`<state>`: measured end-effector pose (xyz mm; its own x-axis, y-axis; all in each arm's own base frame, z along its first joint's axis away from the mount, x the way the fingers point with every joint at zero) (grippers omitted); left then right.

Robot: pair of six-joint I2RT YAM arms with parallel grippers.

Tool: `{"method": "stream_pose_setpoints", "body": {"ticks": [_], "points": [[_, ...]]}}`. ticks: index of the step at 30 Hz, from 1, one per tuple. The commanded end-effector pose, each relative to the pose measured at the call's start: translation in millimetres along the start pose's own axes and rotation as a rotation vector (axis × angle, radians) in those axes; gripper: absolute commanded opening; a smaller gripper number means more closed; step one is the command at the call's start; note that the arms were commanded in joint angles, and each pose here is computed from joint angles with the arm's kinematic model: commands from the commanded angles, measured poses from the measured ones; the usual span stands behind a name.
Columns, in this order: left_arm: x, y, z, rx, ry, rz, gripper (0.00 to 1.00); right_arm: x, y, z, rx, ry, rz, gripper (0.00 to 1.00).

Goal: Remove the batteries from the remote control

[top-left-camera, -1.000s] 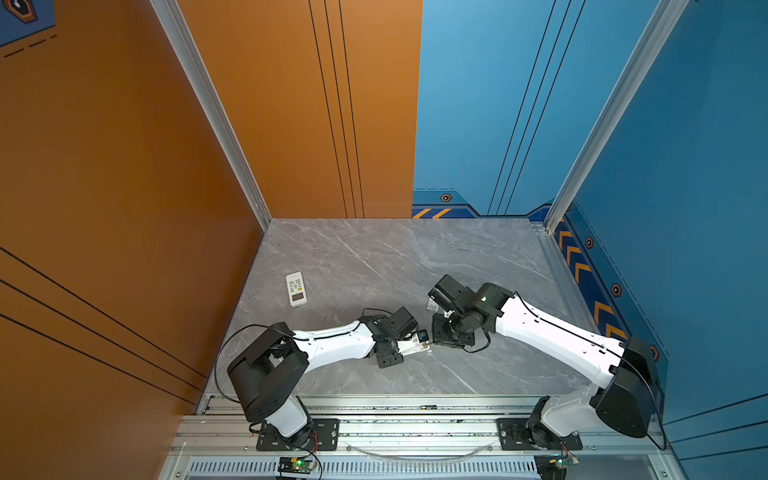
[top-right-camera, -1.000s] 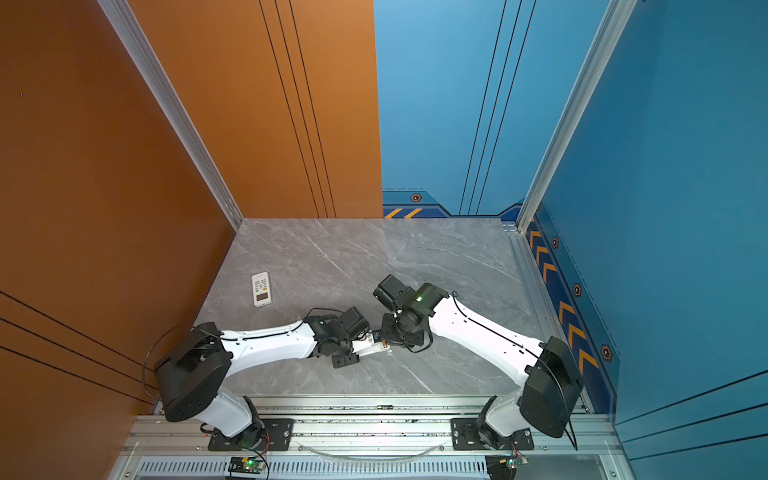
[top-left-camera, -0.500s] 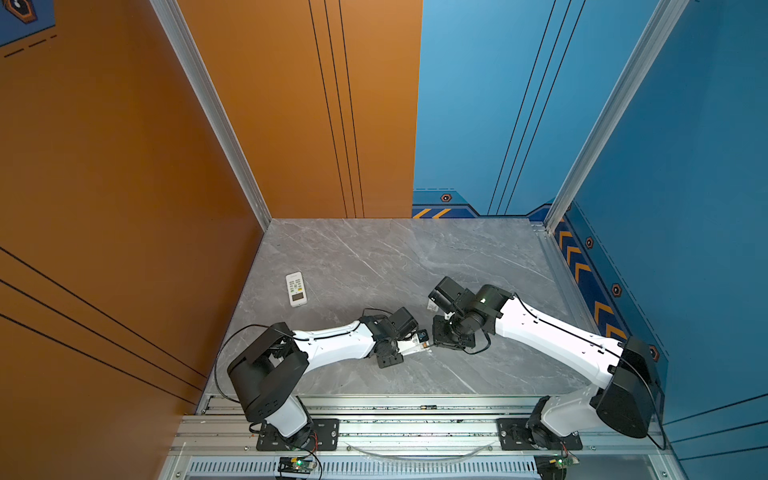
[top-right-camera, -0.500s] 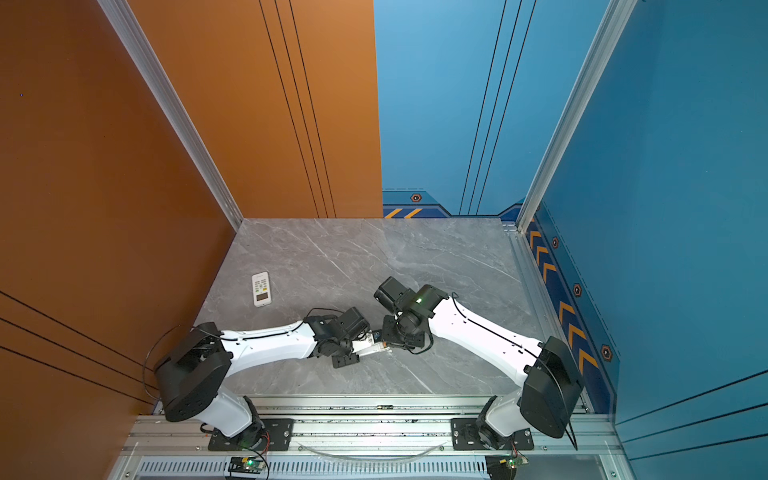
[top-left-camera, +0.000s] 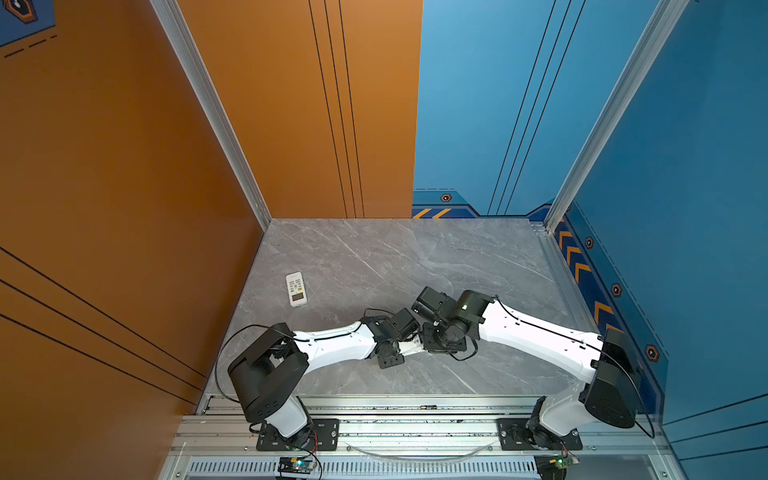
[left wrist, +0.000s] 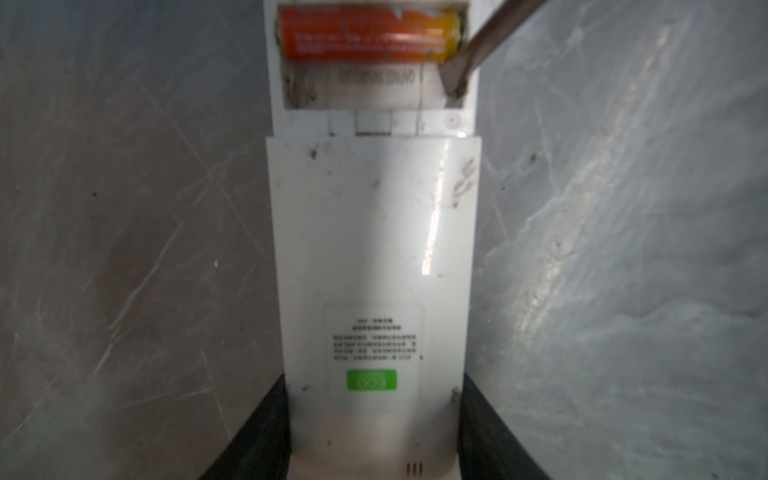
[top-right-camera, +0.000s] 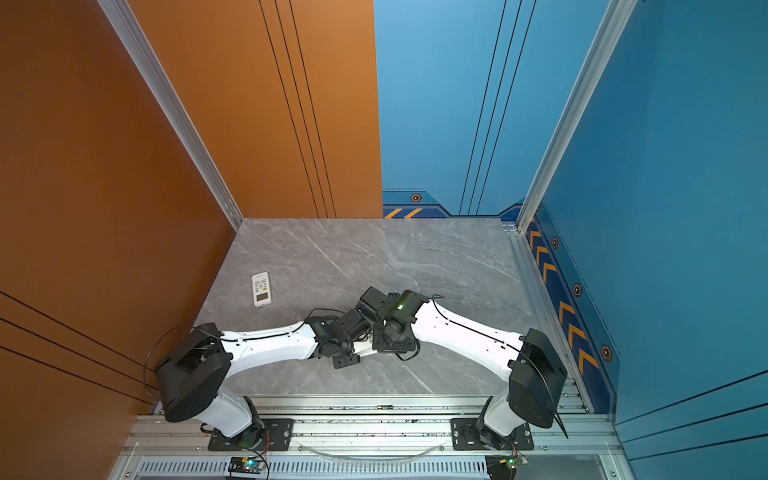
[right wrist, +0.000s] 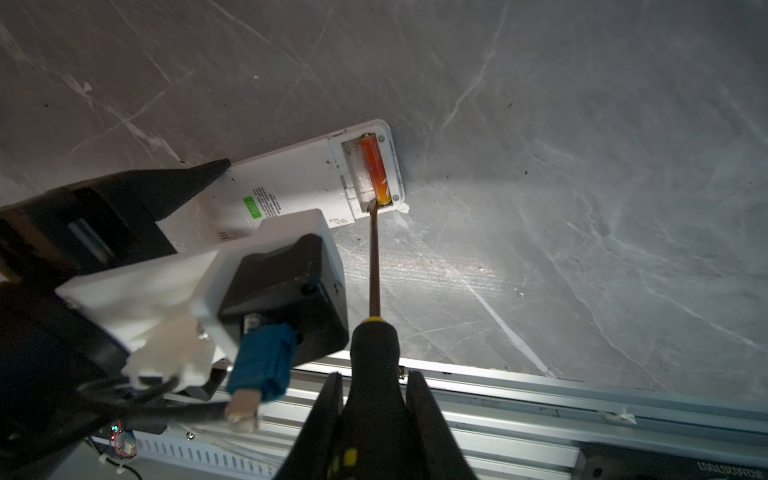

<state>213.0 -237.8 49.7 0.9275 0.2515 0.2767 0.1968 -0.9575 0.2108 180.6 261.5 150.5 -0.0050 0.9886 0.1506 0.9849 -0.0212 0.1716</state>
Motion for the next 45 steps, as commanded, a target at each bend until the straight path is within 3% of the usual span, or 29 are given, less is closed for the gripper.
{"method": "stream_pose_setpoints", "body": {"ticks": [1, 10, 14, 23, 31, 45], "points": [[-5.9, -0.3, -3.7, 0.016, -0.025, 0.018, 0.00, -20.5, 1.6, 10.9, -0.097, -0.173, 0.034, 0.00], [-6.9, -5.9, -3.0, 0.059, -0.025, 0.009, 0.00, -36.3, 1.7, 0.5, -0.254, -0.237, 0.113, 0.00], [-3.2, -7.1, -4.9, 0.072, -0.026, -0.058, 0.00, -41.9, 3.1, -10.6, -0.360, -0.275, 0.137, 0.00], [-20.5, -0.4, -2.1, 0.081, -0.135, -0.194, 0.00, -31.8, -2.1, 3.2, -0.499, -0.347, 0.098, 0.00], [-23.6, 1.8, -2.5, 0.137, -0.186, -0.238, 0.00, -15.7, -3.2, 7.1, -0.599, -0.350, 0.082, 0.00], [-27.4, 3.8, -5.5, 0.150, -0.403, -0.346, 0.00, 5.0, -2.1, 15.2, -0.854, -0.318, 0.087, 0.00]]}}
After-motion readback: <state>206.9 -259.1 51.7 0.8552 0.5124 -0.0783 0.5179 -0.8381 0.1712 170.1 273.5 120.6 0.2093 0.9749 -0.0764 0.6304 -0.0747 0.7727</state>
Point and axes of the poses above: each gripper's point midway between its finger pads, its own z axis out along the fingers, its own x axis along the line the jaws close on, y = z × x, the point moved 2 cm from there along -z, back along the fingers, and after that the axes turned 1 degree about z, right-handed, at the moved point
